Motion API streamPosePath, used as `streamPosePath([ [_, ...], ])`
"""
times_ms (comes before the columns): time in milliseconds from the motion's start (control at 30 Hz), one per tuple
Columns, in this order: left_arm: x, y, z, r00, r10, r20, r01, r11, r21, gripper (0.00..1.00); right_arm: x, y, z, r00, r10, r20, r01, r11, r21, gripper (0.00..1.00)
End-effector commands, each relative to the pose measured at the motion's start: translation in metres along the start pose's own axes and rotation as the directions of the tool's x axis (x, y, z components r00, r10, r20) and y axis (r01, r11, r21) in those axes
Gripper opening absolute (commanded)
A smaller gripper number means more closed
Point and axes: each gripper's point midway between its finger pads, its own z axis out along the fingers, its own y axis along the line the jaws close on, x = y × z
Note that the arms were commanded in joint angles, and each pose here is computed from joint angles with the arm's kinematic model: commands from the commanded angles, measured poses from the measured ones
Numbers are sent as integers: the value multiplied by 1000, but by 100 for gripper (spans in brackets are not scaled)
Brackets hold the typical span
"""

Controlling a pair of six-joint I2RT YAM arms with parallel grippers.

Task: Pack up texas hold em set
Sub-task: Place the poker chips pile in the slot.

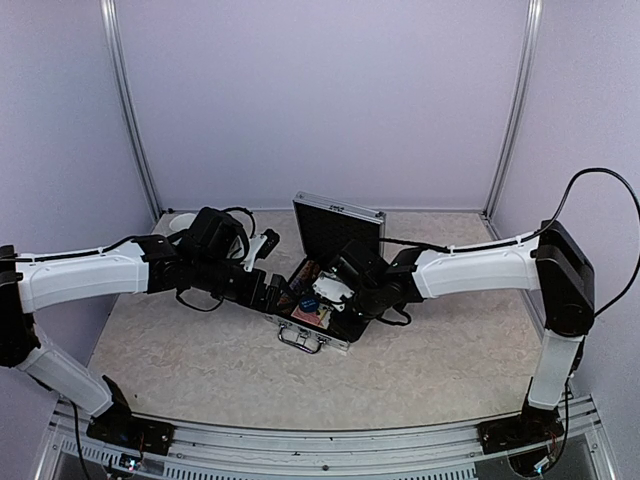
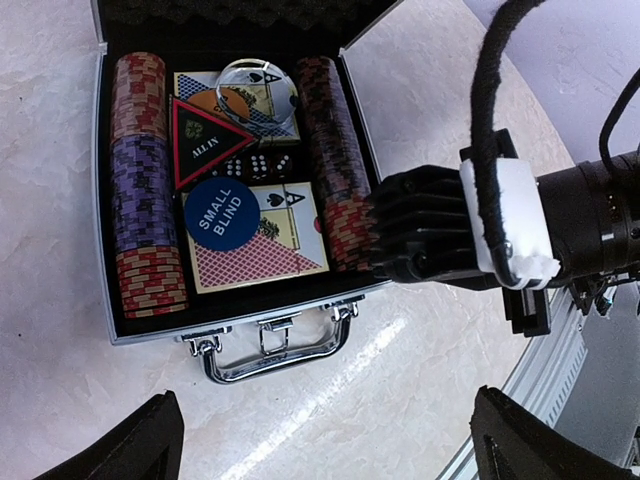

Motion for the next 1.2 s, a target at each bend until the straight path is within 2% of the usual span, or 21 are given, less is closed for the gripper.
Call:
streamPosePath([
  [0, -2, -1, -1, 1000, 9, 13, -9, 1000, 13, 99, 3, 8, 8, 999, -26, -26, 26, 1000, -1, 0],
  [167, -1, -1, 0, 1000, 11, 8, -11, 1000, 12, 99, 7, 3, 10, 996, -74, -48, 77, 995, 62, 0],
  [267, -1, 1, 1, 1000, 10, 9, -10, 1000, 6, 99, 6, 4, 9, 996, -79, -50, 82, 994, 67, 12],
  [400, -1, 1, 0, 1000, 11, 9, -11, 1000, 3, 99, 7, 3, 9, 995, -79, -53, 83, 993, 79, 19],
  [900, 0, 4, 1, 1000, 16, 6, -16, 1000, -14, 99, -9, 2, -12, 997, -76, -4, 76, 993, 86, 28],
  [1167, 1, 6, 1, 1000, 16, 5, -16, 1000, -23, 99, -17, 5, -27, 997, -62, 37, 60, 996, 69, 24],
])
